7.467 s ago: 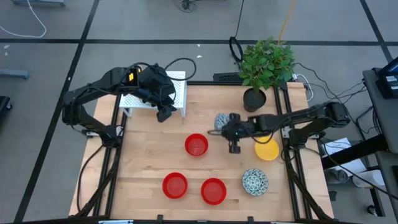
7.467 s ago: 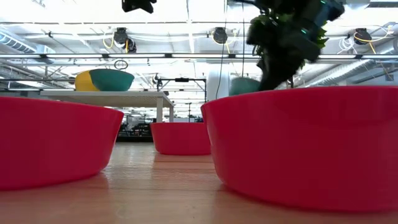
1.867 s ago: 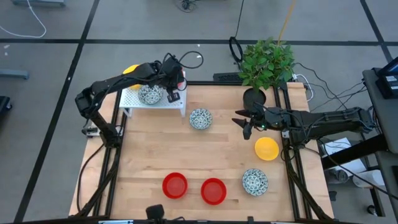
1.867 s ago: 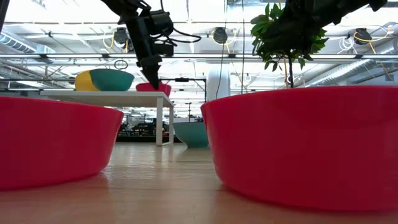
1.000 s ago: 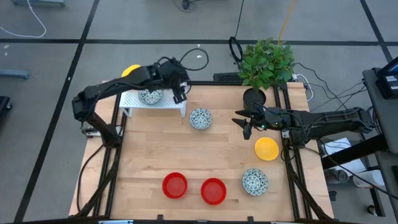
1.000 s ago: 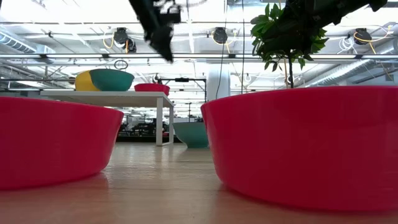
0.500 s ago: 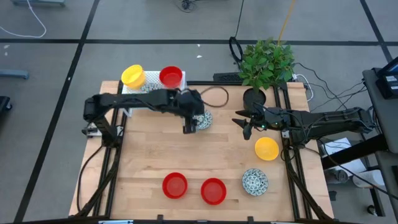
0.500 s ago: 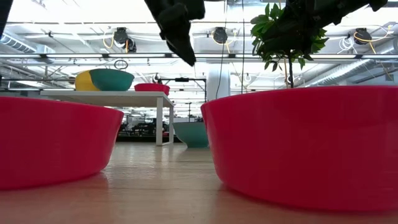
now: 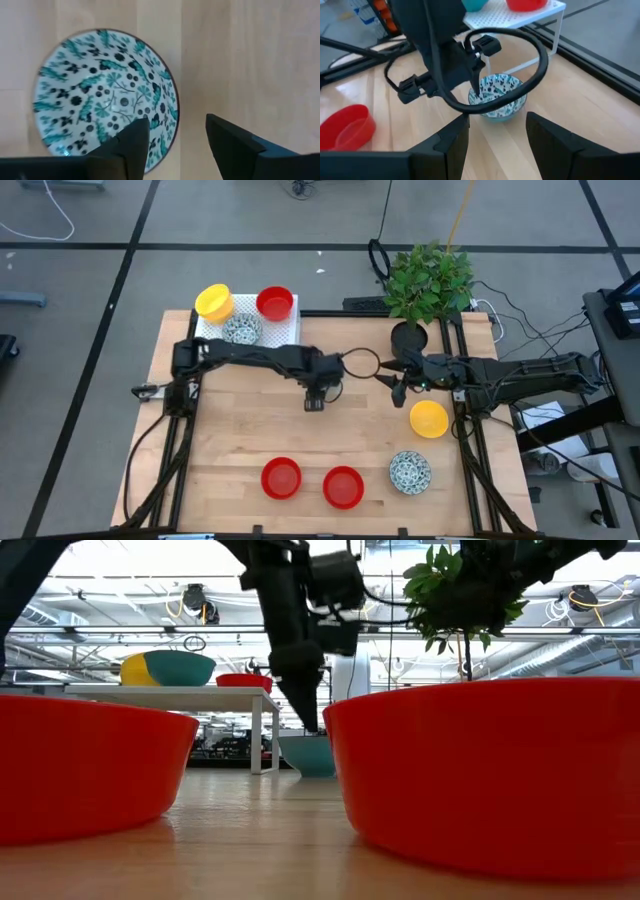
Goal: Pick & Place Mini bowls
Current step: Stack the green patterned bowl on top of the green patterned bowls on the shelf
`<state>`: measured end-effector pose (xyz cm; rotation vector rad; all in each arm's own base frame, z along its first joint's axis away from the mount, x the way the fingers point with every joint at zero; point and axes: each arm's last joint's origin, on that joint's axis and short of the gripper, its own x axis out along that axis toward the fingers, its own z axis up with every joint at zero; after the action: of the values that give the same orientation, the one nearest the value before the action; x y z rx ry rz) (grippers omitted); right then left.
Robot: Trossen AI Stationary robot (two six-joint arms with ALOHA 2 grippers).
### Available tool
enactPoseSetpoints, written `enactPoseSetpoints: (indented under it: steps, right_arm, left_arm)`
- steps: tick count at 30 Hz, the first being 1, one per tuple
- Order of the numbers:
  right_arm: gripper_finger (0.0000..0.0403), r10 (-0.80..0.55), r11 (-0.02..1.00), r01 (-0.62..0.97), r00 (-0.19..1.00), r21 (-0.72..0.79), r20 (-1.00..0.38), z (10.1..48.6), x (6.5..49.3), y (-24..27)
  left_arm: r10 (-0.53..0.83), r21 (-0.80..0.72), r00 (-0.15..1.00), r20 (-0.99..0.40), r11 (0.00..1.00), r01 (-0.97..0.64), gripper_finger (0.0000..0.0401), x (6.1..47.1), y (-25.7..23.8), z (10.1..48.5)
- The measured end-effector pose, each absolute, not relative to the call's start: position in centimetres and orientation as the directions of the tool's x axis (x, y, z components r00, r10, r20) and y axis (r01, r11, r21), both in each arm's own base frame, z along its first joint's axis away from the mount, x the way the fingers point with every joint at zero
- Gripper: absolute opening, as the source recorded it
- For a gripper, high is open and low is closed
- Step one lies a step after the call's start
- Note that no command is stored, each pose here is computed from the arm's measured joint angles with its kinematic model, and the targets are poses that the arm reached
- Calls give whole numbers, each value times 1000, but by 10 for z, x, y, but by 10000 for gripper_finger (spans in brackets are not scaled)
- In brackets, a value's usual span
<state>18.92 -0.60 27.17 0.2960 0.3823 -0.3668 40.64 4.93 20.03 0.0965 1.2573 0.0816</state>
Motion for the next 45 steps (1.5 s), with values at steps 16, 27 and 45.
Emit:
enactPoseSetpoints:
  steps: [16,27,45]
  right_arm:
    - [185,-292,892,411,844,191,-450,268,187,-6]
    - [185,-291,892,415,830,178,-476,265,186,-6]
    - [185,-294,900,409,827,154,-479,265,186,-6]
  left_arm:
    - [138,135,327,-935,990,-32,78,420,75,170]
    - [144,145,390,-910,989,-27,24,413,72,202]
    - [365,272,669,-648,931,-244,12,325,50,367]
